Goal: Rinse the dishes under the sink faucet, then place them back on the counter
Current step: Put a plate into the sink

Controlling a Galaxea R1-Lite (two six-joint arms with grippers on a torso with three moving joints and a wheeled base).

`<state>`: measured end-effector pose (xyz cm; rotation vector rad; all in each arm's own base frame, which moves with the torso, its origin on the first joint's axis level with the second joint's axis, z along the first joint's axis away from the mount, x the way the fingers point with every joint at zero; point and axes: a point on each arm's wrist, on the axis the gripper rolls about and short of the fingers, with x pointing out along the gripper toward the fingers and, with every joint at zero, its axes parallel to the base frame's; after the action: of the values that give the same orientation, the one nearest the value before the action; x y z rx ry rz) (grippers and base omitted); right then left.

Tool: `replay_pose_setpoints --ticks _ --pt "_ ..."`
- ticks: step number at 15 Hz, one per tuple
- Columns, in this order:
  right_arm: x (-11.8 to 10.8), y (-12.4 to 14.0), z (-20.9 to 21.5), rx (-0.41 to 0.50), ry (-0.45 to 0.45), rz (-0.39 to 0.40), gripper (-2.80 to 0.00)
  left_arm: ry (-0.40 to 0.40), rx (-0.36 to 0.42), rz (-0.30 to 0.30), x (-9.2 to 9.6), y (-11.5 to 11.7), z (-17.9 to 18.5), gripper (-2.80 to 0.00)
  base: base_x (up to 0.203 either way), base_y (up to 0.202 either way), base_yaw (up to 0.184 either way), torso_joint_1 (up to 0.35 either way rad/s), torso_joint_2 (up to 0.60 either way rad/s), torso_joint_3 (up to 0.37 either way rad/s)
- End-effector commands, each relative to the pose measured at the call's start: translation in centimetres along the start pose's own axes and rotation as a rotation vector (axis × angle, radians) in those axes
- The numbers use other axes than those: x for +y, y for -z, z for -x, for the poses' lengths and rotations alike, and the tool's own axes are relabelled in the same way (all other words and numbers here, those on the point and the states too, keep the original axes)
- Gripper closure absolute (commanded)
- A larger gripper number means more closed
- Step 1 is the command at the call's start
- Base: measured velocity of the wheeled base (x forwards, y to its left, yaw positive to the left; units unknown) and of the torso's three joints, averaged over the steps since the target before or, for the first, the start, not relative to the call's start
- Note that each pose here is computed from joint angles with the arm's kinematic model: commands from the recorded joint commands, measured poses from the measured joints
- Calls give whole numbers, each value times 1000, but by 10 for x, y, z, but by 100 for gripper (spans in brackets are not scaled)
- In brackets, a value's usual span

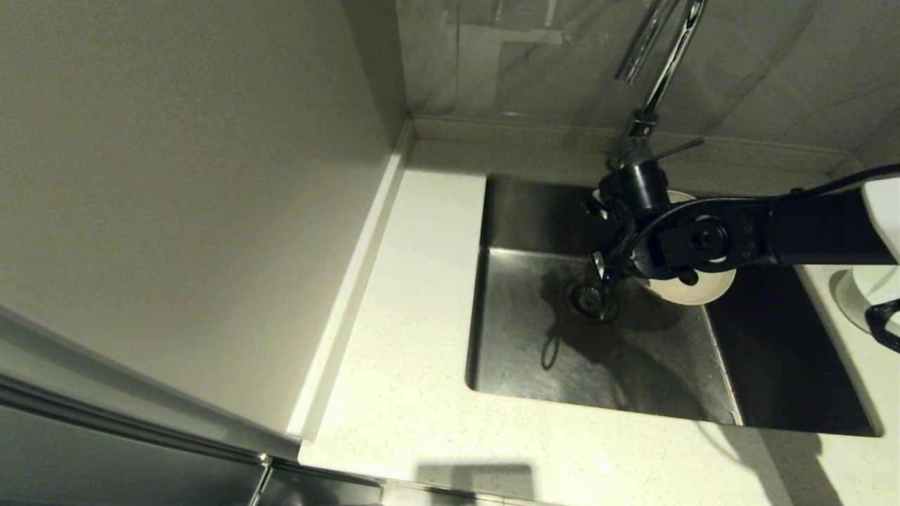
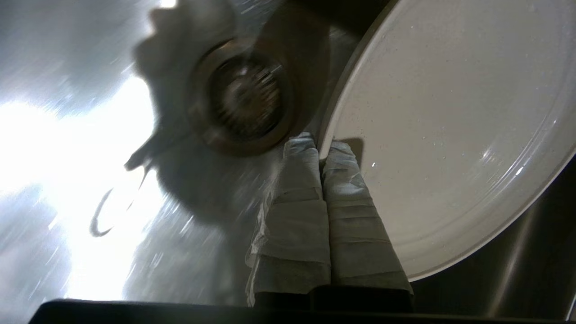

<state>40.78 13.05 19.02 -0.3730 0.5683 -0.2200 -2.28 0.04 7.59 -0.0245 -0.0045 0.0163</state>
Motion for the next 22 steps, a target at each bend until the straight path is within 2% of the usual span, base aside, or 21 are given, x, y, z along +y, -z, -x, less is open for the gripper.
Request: replay_pose_setpoints --ticks 1,4,7,14,15,22 --pt "0 13 -48 62 59 -4 0 0 -3 0 0 0 0 0 0 0 0 0 0 0" --pt "4 36 -94 135 94 3 0 0 -3 0 0 0 0 0 0 0 0 0 0 0" --pt "5 49 -121 171 111 1 0 0 -3 0 0 0 0 0 0 0 0 0 0 0" --pt "6 69 -141 229 121 26 0 0 -3 0 0 0 0 0 0 0 0 0 0 0" --pt "6 70 -140 234 120 30 -280 0 -3 0 0 0 0 0 0 0 0 0 0 0" --pt "0 53 -118 199 105 59 -280 0 -3 0 0 0 0 0 0 0 0 0 0 0"
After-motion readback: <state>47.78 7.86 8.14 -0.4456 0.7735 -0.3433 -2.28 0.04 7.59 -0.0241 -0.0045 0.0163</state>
